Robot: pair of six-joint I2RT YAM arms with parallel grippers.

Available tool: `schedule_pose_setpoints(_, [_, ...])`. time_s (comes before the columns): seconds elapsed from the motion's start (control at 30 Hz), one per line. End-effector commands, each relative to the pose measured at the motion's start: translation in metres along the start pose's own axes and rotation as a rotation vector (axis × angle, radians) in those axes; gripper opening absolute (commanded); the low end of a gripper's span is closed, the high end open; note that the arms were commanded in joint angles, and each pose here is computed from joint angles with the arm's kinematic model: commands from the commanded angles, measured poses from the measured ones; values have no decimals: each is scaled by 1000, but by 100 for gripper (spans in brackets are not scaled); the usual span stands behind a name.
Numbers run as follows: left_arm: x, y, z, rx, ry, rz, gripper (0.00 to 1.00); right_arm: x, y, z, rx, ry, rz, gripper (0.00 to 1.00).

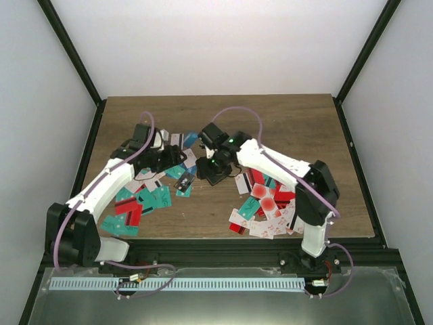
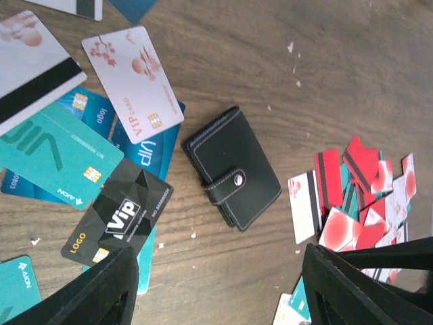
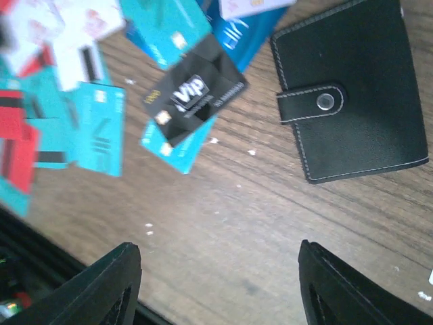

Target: Put the credit cards into the card holder

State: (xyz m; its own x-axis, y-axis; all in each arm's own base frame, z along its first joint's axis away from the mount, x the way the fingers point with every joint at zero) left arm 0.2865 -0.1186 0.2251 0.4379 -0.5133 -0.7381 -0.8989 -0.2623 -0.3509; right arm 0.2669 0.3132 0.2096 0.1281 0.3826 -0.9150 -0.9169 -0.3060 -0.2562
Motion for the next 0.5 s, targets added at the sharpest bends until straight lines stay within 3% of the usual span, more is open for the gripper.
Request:
schedule_pose_setpoints(0.0, [-4, 10, -7, 10, 33, 20, 66, -38, -1, -5, 92, -115, -44, 66])
schedule_pose_setpoints(0.23, [29, 20, -25, 22, -17, 88, 58, -17, -11, -86, 165, -176, -25, 68])
schedule_pose_setpoints(0.47, [88, 16, -37, 8, -57, 171, 44, 18, -36, -129, 141, -257, -10, 63])
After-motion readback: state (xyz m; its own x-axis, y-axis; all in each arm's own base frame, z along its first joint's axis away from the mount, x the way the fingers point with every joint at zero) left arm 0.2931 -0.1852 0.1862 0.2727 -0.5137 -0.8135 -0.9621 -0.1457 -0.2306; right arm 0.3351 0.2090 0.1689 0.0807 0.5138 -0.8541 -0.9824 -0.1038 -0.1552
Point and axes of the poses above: each gripper's point midway between its finger pads, its own x axis out along the fingers, its own z axis along the line the jaws close on, y = z × x, the point moved 9 cm from there along -x, back along the fingers
